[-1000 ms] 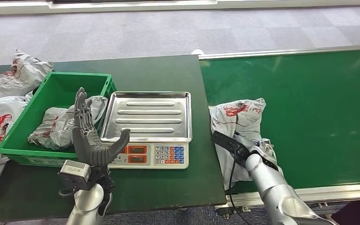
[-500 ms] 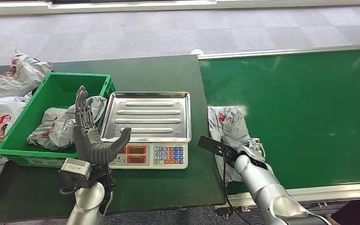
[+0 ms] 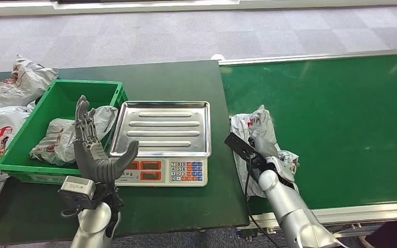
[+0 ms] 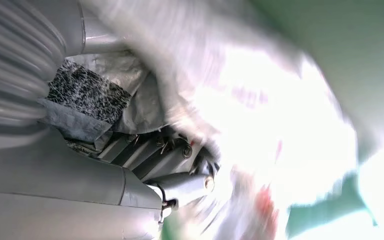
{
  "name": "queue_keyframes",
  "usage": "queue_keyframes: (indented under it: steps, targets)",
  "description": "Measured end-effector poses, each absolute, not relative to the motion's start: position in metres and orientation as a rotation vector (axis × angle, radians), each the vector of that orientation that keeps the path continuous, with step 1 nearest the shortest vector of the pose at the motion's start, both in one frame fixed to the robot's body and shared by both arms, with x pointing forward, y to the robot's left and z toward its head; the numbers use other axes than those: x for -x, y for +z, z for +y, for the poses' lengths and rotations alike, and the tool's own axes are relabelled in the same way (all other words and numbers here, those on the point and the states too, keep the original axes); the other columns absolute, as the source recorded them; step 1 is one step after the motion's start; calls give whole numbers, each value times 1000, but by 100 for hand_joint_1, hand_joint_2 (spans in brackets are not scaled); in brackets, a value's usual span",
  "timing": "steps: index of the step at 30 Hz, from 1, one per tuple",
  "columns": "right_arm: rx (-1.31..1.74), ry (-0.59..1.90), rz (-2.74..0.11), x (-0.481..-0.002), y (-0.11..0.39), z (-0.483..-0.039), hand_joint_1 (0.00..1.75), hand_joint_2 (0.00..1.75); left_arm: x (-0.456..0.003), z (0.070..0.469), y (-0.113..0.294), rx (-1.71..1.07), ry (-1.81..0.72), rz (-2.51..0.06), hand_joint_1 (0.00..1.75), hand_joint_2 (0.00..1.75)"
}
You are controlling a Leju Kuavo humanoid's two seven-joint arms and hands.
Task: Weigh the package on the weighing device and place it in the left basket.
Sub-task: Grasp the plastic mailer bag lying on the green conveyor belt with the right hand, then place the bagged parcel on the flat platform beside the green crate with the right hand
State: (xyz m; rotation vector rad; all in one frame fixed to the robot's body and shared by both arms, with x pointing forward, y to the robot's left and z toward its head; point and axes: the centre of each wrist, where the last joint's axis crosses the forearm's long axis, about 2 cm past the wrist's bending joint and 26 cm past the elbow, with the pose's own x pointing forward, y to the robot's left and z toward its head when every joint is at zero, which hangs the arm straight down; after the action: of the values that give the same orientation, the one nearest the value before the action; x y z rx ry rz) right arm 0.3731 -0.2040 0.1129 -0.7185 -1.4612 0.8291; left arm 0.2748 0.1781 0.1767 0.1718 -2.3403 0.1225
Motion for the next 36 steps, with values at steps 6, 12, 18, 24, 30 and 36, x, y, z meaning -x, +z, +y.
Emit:
queue_keyframes:
  steps: [6,12,18,24,30,36]
  targets:
    - [1041,481,-1844,-346,198,-210,175,175,-271,180,175,-191,136,-2333,0,175]
    - [1087,252,-2058,-311,236,-219,175,175,-273,177,176,-180,143,-2335,0,175]
    - [779,216,-2181,-316,242,-212,175,175,-278,174,181,-147,159,-2353,0,175]
    - [457,401,-2161,-364,243,-136,175,175,-286,169,189,-137,289,-2400,0,175]
    - [99,526,-2055,-374,240,-61,175,175,-286,171,189,-170,374,-2397,0,175]
    - [26,659,-1984,-375,233,-35,44,175,-284,174,190,-190,408,-2397,0,175]
